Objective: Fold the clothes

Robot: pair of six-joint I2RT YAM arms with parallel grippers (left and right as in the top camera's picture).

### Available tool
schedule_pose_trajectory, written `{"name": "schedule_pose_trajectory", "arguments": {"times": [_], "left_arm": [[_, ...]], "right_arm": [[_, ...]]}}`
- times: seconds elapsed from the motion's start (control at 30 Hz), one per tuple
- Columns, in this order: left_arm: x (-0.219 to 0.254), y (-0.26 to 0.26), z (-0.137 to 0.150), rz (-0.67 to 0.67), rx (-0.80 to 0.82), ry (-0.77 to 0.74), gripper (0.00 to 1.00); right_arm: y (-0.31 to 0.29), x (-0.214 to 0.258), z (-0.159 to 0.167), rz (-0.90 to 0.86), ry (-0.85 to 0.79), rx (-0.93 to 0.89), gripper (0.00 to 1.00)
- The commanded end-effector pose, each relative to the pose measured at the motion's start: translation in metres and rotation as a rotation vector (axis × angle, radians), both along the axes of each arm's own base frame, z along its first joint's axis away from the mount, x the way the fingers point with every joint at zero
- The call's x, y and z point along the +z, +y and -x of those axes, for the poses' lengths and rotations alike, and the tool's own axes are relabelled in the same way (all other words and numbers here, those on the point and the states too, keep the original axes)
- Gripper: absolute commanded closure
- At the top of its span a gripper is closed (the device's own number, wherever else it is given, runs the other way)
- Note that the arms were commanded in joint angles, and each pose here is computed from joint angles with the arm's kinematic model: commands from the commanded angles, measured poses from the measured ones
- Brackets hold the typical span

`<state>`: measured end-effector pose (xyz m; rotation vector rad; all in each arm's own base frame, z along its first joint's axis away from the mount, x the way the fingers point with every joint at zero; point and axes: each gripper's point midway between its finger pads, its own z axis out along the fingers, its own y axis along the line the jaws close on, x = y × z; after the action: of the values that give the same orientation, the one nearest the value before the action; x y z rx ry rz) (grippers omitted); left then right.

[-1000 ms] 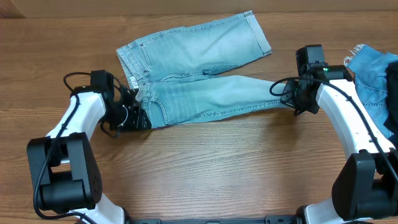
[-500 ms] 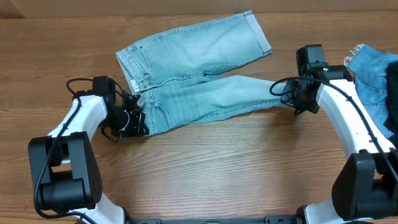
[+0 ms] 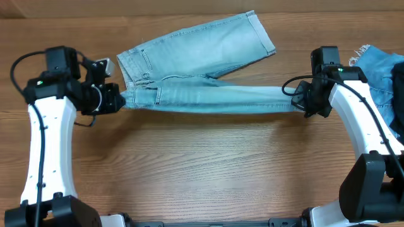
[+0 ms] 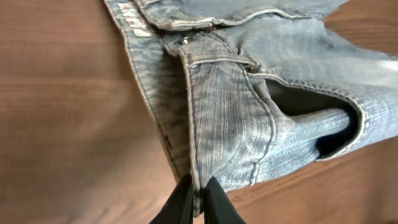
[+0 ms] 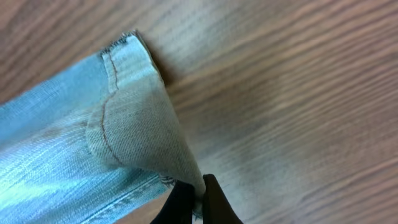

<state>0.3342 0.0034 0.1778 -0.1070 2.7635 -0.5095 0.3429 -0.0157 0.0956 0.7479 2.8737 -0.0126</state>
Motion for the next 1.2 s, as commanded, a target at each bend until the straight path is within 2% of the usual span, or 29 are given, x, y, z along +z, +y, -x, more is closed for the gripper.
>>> {"name": "schedule_pose_trajectory", "arguments": {"times": [0.0,0.27,0.47,0.6,0.67,0.7,1.0,1.17], "left_arm": [[0.001,0.032,0.012,-0.085,0.103,0.052,0.92],[-0.006,0.021,0.052,-0.047,0.098,0.224,0.93],[-0.007,0.012,0.083,-0.017,0.091,0.357,0.92],[-0.006,0.011,0.09,-0.011,0.09,0.387,0.93],[-0.006,0.01,0.091,-0.009,0.09,0.39,0.92],[-0.006,0.01,0.091,-0.01,0.09,0.391,0.92],[-0.006,0.013,0.098,-0.03,0.091,0.42,0.78],[-0.007,0.013,0.096,-0.029,0.099,0.414,0.76]], "right_arm": [[-0.027,0.015,0.004,0.095,-0.002,-0.045,0.96],[-0.025,0.011,0.051,0.088,0.19,-0.037,0.96],[-0.024,0.012,0.067,0.087,0.258,-0.032,0.95],[-0.024,0.012,0.068,0.087,0.26,-0.032,0.73],[-0.025,0.012,0.068,0.094,0.26,-0.033,0.5],[-0.026,0.012,0.068,0.099,0.26,-0.033,0.47],[-0.028,0.012,0.065,0.11,0.247,-0.034,0.46],[-0.028,0.012,0.062,0.109,0.237,-0.035,0.46]]}}
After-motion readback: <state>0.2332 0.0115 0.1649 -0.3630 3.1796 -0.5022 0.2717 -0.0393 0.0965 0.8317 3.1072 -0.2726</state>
